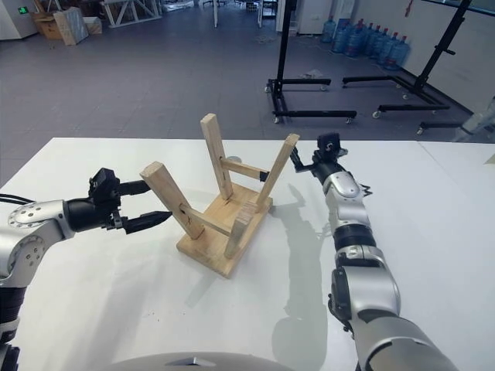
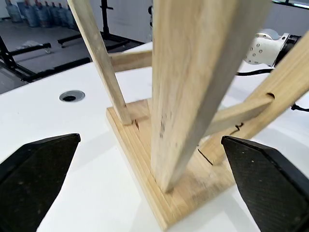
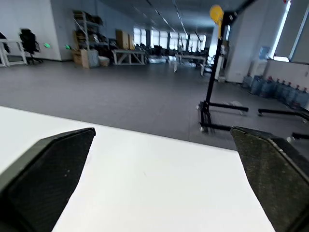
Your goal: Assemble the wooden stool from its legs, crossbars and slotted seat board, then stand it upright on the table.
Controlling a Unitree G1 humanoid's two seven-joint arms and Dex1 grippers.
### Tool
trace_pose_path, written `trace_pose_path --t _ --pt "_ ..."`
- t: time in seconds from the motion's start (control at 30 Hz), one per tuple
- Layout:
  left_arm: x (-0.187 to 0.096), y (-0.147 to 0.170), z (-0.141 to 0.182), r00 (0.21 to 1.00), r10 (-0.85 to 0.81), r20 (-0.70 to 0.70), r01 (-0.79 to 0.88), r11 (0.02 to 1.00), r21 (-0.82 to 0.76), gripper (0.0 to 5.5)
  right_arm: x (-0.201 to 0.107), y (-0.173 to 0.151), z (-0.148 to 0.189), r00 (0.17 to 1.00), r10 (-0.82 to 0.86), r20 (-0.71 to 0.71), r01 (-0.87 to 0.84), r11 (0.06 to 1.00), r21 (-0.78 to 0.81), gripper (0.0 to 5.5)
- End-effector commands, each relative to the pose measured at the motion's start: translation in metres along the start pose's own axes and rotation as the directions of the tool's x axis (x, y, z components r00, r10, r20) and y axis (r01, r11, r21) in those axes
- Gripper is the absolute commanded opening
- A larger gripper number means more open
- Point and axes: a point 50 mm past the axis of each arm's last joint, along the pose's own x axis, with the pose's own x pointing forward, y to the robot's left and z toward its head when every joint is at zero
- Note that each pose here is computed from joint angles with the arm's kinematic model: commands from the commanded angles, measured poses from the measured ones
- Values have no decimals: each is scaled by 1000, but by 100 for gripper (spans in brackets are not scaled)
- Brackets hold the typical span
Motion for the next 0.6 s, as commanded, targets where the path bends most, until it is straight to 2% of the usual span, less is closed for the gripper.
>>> trace_pose_path --t 0.03,0.27,0.47,0.6 --pt "16 -2 12 998 10 68 -11 1000 10 540 -2 7 3 989 130 74 -130 991 -6 517" --pt "47 15 22 972 135 193 -122 990 -75 540 -46 10 -9 921 358 151 -372 926 71 517" --pt "77 20 24 964 101 245 -76 991 -110 540 -74 32 -8 901 405 158 -423 900 104 517" --pt "87 34 26 965 74 251 -55 995 -83 540 -91 42 -4 913 376 157 -394 913 106 517"
